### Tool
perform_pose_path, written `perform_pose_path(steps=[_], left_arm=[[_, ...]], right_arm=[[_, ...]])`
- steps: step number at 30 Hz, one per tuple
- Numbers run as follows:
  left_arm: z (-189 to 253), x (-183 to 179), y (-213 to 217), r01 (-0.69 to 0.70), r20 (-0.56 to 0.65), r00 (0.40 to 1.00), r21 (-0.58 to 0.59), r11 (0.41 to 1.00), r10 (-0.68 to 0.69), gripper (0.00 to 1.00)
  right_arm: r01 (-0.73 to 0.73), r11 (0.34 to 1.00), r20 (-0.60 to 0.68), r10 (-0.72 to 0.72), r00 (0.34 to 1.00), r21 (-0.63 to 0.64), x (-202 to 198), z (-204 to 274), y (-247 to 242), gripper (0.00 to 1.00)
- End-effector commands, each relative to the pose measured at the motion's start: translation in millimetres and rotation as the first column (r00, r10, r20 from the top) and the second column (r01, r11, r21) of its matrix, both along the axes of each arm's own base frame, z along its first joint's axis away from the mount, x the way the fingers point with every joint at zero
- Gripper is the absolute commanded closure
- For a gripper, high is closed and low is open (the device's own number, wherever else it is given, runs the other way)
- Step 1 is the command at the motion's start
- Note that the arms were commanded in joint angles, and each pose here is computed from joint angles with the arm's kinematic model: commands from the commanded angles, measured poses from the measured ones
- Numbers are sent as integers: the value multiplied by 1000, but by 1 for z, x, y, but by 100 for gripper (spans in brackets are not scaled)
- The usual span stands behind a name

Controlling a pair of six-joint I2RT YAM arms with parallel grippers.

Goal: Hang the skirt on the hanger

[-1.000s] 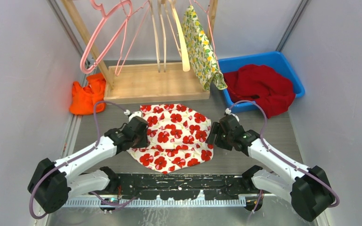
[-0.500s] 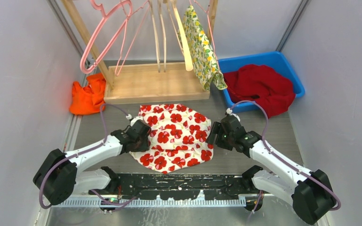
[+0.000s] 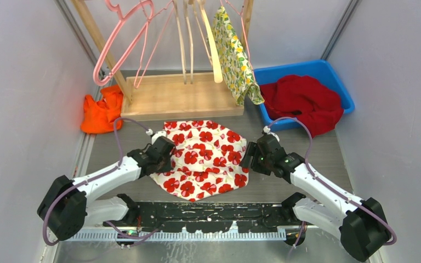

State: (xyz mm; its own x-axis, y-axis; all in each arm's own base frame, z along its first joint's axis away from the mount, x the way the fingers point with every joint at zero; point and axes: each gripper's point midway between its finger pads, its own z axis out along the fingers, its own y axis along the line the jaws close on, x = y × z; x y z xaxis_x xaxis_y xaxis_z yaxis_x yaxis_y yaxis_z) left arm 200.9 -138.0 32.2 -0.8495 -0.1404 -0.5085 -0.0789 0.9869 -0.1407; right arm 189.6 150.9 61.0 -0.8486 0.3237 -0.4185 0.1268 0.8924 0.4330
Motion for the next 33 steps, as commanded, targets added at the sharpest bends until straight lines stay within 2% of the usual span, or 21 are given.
perform_pose_path(steps=[1, 8, 18, 27, 33], left_arm=[[29, 16, -4, -11, 79, 997, -28, 1000, 13, 99], [56, 16, -4, -6, 124, 992, -55, 998, 13, 100], [141, 22, 1, 19, 265, 964, -97, 995, 7, 100], [165, 19, 5, 24, 303, 953, -121, 992, 14, 100], [162, 16, 6, 24, 297, 955, -124, 992, 14, 100]], right_arm=[[19, 1000, 29, -20, 999, 12, 7, 6, 1, 28], [20, 1000, 25, -20, 999, 5, 8, 4, 1, 28], [16, 1000, 10, -16, 1000, 13, 7, -2, 3, 30], [-5, 999, -31, 7, 1000, 53, 1, -14, 12, 30], [-5, 993, -51, 11, 999, 122, -4, -21, 22, 30]])
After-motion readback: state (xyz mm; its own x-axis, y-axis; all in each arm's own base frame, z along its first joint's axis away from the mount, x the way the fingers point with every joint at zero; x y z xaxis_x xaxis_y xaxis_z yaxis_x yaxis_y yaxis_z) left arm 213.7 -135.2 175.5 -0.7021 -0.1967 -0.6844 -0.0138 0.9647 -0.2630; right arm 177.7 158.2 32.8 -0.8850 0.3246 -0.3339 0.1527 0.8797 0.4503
